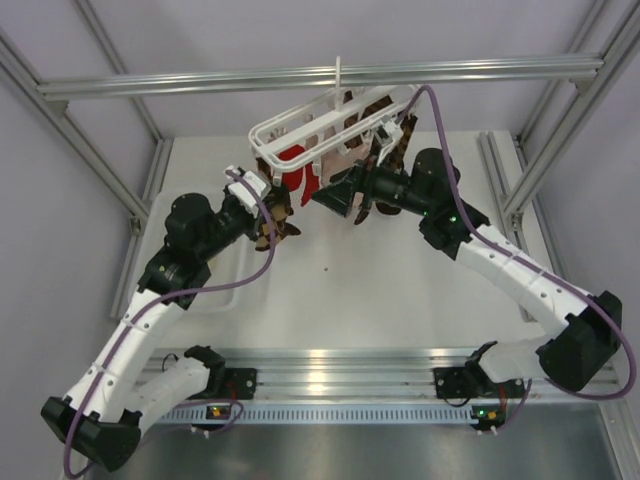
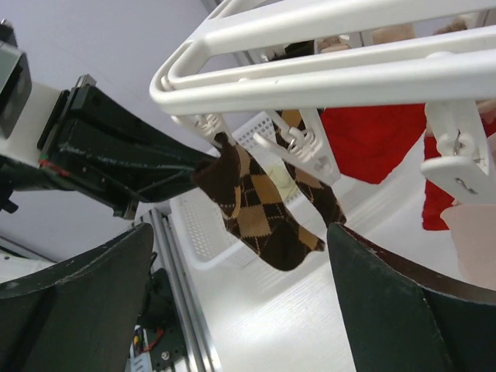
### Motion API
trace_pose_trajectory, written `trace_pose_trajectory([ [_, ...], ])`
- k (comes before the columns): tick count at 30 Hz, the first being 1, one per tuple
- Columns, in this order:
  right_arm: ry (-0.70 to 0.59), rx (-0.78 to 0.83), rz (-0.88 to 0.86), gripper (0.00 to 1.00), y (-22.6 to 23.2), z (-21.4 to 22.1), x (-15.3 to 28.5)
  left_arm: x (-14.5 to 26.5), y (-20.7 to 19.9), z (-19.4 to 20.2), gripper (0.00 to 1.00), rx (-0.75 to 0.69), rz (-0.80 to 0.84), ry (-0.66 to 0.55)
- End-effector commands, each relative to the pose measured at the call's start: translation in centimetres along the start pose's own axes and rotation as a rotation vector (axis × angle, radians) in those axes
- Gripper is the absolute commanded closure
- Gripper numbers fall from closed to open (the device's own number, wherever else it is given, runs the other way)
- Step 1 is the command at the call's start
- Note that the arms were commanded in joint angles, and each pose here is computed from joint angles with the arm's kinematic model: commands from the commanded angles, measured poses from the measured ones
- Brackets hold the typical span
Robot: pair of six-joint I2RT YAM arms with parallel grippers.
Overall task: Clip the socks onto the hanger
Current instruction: Clamp the sock onto the hanger, then reset both arms
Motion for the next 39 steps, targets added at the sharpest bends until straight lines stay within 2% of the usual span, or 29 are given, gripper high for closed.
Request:
trace_pose_trajectory([
  [1, -0.044, 0.118, 0.015, 0.09, 0.6, -0.8, 1.9, 0.8, 1.2, 0.0, 1.0, 0.09, -0.142, 0.009],
  [3, -0.047, 0.152, 0.038, 0.04, 0.4, -0.5, 2.7, 1.1, 1.8, 0.4, 1.0, 0.123, -0.191, 0.019],
  [4, -0.039, 0.154, 0.054, 0.02, 0.2, -0.2, 3.0, 1.2, 1.9, 0.6, 0.93, 0.147, -0.206, 0.027],
  [6, -0.043, 0.167, 0.081, 0.0, 0.0, 0.2, 3.9, 1.5, 2.4, 1.3, 0.74, 0.176, -0.239, 0.048],
  [7, -0.043, 0.19, 0.095, 0.0, -0.1, 0.2, 4.3, 1.6, 2.6, 1.5, 0.52, 0.204, -0.25, 0.055],
  [9, -0.052, 0.201, 0.148, 0.0, -0.5, 0.7, 5.4, 2.1, 3.4, 1.9, 0.37, 0.237, -0.297, 0.071],
  [10, -0.054, 0.219, 0.167, 0.0, -0.8, 0.9, 6.0, 2.4, 3.6, 2.4, 0.24, 0.266, -0.319, 0.101],
  [12, -0.06, 0.233, 0.236, 0.0, -1.3, 1.3, 7.5, 3.2, 4.6, 3.2, 0.13, 0.301, -0.378, 0.138],
  [15, -0.059, 0.248, 0.327, 0.0, -2.1, 2.1, 9.9, 4.9, 5.5, 4.4, 0.09, 0.375, -0.457, 0.201],
  [17, -0.058, 0.25, 0.364, 0.0, -2.4, 2.6, 11.1, 6.0, 5.8, 5.6, 0.02, 0.403, -0.494, 0.266],
  [22, -0.044, 0.242, 0.49, 0.0, -4.0, 3.9, 14.5, 8.0, 5.6, 7.2, 0.02, 0.453, -0.515, 0.399],
  [26, -0.056, 0.208, 0.61, 0.0, -5.8, 4.3, 16.8, 8.9, 4.6, 9.4, 0.02, 0.488, -0.456, 0.613],
  [27, -0.055, 0.204, 0.622, 0.0, -6.0, 4.7, 17.3, 9.2, 4.8, 11.1, 0.02, 0.511, -0.502, 0.735],
  [30, -0.052, 0.234, 0.684, 0.0, -7.0, 5.7, 18.6, 9.6, 5.6, 13.0, 0.02, 0.539, -0.613, 0.904],
  [32, -0.06, 0.243, 0.706, 0.0, -7.4, 6.0, 19.3, 9.8, 6.4, 13.1, 0.02, 0.518, -0.656, 0.953],
  [34, -0.082, 0.253, 0.711, 0.0, -7.1, 5.7, 20.0, 9.7, 6.8, 13.0, 0.02, 0.505, -0.688, 0.928],
  [39, -0.101, 0.351, 0.688, 0.0, -6.3, 4.3, 20.6, 9.7, 6.9, 11.5, 0.02, 0.463, -0.694, 0.739],
])
Point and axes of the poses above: each gripper's point midway between its finger pads, its own x axis back along the fingers, its own y axis along the line the jaws close on, z = x × y, the point moved 6 cm from there along x, back along the fingers, and after that the axes turned 2 degrees about -x, right-handed, at the moved point
